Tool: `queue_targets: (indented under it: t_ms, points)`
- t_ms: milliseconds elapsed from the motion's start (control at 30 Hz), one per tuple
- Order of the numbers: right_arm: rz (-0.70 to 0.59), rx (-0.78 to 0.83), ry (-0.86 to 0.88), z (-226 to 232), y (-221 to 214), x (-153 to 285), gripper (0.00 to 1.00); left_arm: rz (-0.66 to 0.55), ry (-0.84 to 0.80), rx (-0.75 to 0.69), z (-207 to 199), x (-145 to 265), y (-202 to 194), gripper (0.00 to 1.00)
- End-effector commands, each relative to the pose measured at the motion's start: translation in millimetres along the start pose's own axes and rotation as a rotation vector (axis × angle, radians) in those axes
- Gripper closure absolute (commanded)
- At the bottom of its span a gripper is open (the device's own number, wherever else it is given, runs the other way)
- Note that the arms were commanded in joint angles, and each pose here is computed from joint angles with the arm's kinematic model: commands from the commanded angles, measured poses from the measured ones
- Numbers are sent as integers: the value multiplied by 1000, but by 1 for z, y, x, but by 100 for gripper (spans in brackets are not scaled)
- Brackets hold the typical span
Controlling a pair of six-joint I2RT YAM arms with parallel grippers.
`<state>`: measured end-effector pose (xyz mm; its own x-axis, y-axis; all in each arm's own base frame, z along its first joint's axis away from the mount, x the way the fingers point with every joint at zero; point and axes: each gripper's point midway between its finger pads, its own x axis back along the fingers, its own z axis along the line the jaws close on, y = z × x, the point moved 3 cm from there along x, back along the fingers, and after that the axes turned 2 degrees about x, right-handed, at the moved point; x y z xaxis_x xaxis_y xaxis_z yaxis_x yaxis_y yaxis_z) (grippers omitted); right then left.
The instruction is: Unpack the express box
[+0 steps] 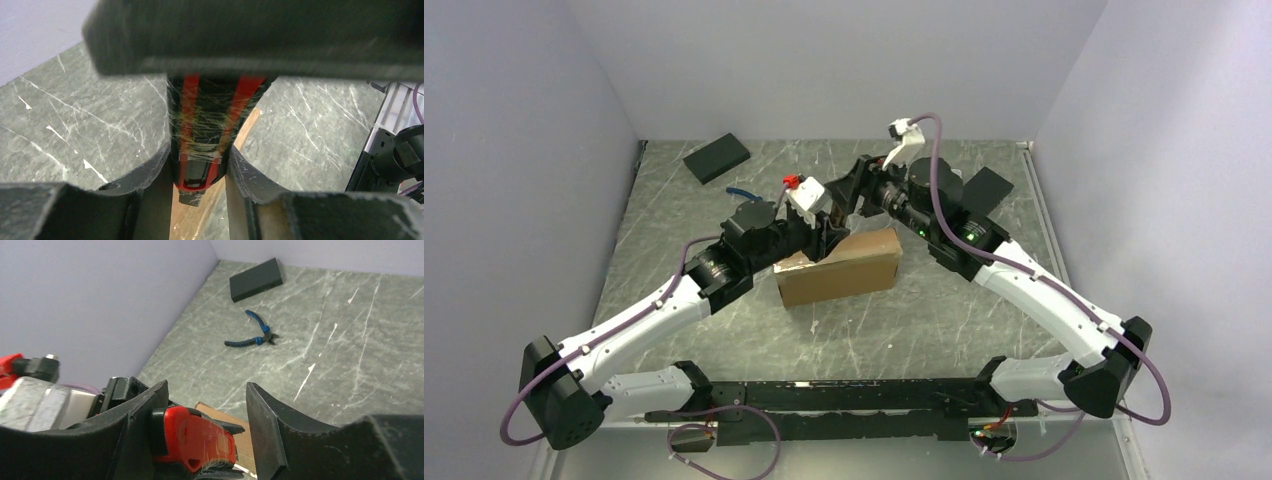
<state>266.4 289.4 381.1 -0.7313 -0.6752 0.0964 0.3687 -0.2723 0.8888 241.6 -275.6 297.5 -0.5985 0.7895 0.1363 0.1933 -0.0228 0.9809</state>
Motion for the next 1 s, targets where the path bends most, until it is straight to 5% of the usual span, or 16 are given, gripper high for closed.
queue_targets:
  t_ms: [0, 167, 267, 333, 367, 400, 467, 500, 533, 633, 967]
  points:
    - [-6, 42, -15, 10, 7, 0, 39, -101, -10, -47, -5, 3, 33, 100]
    - [32, 65, -44, 12, -7, -3, 42, -103, -1, -57, -3, 5, 34, 100]
    - [39, 63, -55, 12, -13, -4, 53, -101, 3, -61, -2, 5, 33, 100]
    - [36, 70, -65, 11, -13, -3, 77, -102, 1, -60, -3, 5, 33, 100]
    - [35, 72, -79, 9, -12, -1, 97, -101, -1, -59, -3, 6, 33, 100]
    - [31, 76, -98, 6, -11, 0, 100, -97, -4, -57, -4, 6, 34, 98]
    - [5, 95, -135, -1, -7, 7, 100, -89, -1, -29, -5, 8, 33, 64]
    - [-23, 105, -154, -5, -1, 12, 100, -88, 8, -7, -4, 9, 32, 28]
    - [-52, 109, -176, -9, 3, 17, 100, -94, 17, 12, -3, 11, 31, 12]
    - [-173, 73, -279, -25, 21, 37, 100, -94, -28, 13, -10, 18, 28, 1]
    - [-327, 232, -430, -55, 51, 91, 100, 79, -344, -278, -41, 38, 12, 0]
